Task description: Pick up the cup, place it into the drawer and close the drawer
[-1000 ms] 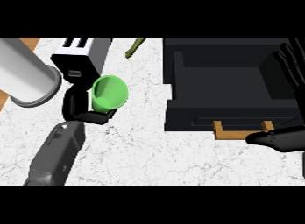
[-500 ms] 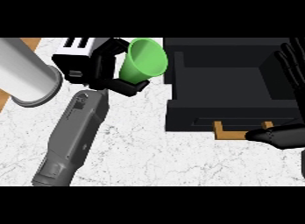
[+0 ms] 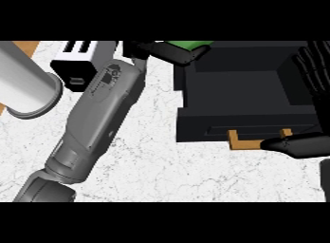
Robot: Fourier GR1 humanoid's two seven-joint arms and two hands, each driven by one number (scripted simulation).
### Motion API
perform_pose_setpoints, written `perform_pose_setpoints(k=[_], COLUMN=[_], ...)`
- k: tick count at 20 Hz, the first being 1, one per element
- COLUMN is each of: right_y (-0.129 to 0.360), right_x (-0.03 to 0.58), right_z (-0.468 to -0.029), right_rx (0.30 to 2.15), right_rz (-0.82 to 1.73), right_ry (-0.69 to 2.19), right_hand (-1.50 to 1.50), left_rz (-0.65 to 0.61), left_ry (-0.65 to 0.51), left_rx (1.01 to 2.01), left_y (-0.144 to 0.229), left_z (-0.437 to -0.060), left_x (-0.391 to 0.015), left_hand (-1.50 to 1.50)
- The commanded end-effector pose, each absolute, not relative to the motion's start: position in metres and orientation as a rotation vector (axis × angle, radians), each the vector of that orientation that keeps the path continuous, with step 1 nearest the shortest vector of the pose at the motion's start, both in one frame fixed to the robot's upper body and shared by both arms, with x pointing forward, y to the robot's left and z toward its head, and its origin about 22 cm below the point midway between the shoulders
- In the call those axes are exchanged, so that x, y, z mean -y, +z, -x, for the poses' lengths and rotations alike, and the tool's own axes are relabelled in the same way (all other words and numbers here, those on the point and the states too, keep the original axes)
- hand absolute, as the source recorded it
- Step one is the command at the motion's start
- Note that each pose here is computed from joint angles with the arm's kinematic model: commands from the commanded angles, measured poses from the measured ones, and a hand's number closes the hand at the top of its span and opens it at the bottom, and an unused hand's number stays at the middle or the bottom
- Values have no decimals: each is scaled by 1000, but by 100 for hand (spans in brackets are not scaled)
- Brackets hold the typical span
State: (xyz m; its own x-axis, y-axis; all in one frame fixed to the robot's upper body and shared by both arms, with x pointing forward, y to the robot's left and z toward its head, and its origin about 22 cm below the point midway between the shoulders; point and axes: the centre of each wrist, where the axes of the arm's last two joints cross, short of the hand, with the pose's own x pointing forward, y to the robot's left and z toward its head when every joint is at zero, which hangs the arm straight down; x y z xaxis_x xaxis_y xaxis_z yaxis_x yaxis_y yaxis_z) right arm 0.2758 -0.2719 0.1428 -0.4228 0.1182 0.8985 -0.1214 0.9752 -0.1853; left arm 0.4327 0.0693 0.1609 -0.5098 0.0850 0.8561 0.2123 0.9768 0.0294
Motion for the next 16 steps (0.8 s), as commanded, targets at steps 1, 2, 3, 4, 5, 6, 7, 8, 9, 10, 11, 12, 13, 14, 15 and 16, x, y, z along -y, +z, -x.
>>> perform_pose_setpoints(k=[1, 2, 3, 4, 5, 6, 7, 8, 9, 10, 11, 12, 13, 14, 15, 16], right_y=[144, 153, 140, 146, 141, 149, 150, 152, 167, 153, 159, 150, 153, 159, 161, 156], right_x=[262, 277, 264, 267, 288, 257, 273, 274, 251, 266, 264, 258, 262, 254, 257, 257], right_z=[-283, -276, -280, -279, -281, -278, -273, -287, -288, -283, -281, -291, -289, -295, -286, -292], right_rx=[1999, 2015, 1999, 2000, 2006, 2010, 2009, 2010, 2028, 2023, 2014, 2045, 2037, 2036, 2046, 2019], right_rz=[-27, -18, -52, -32, -24, -32, -63, -45, -74, -86, -52, -107, -90, -81, -99, -117], right_ry=[260, 286, 287, 290, 270, 273, 308, 276, 305, 312, 305, 312, 316, 339, 329, 339], right_hand=[-150, -150, -150, -150, -150, -150, -150, -150, -150, -150, -150, -150, -150, -150, -150, -150], left_rz=[146, 137, 88, 86, 53, 54, 13, -25, -30, -39, -22, -20, -2, 6, -14, -26], left_ry=[-198, -203, -207, -221, -222, -244, -232, -257, -269, -270, -330, -339, -387, -408, -448, -452], left_rx=[2044, 2005, 1970, 1941, 1955, 1903, 1893, 1891, 1873, 1848, 1826, 1816, 1772, 1754, 1726, 1729], left_y=[191, 189, 180, 178, 182, 183, 177, 176, 175, 157, 154, 154, 148, 137, 143, 134], left_z=[-435, -442, -437, -443, -443, -443, -445, -444, -446, -447, -446, -446, -445, -445, -446, -445], left_x=[-37, -39, -31, -34, -31, -27, -28, -24, -25, -33, -31, -30, -32, -36, -33, -36], left_hand=[150, 150, 150, 150, 150, 150, 150, 150, 150, 150, 150, 150, 150, 150, 150, 150])
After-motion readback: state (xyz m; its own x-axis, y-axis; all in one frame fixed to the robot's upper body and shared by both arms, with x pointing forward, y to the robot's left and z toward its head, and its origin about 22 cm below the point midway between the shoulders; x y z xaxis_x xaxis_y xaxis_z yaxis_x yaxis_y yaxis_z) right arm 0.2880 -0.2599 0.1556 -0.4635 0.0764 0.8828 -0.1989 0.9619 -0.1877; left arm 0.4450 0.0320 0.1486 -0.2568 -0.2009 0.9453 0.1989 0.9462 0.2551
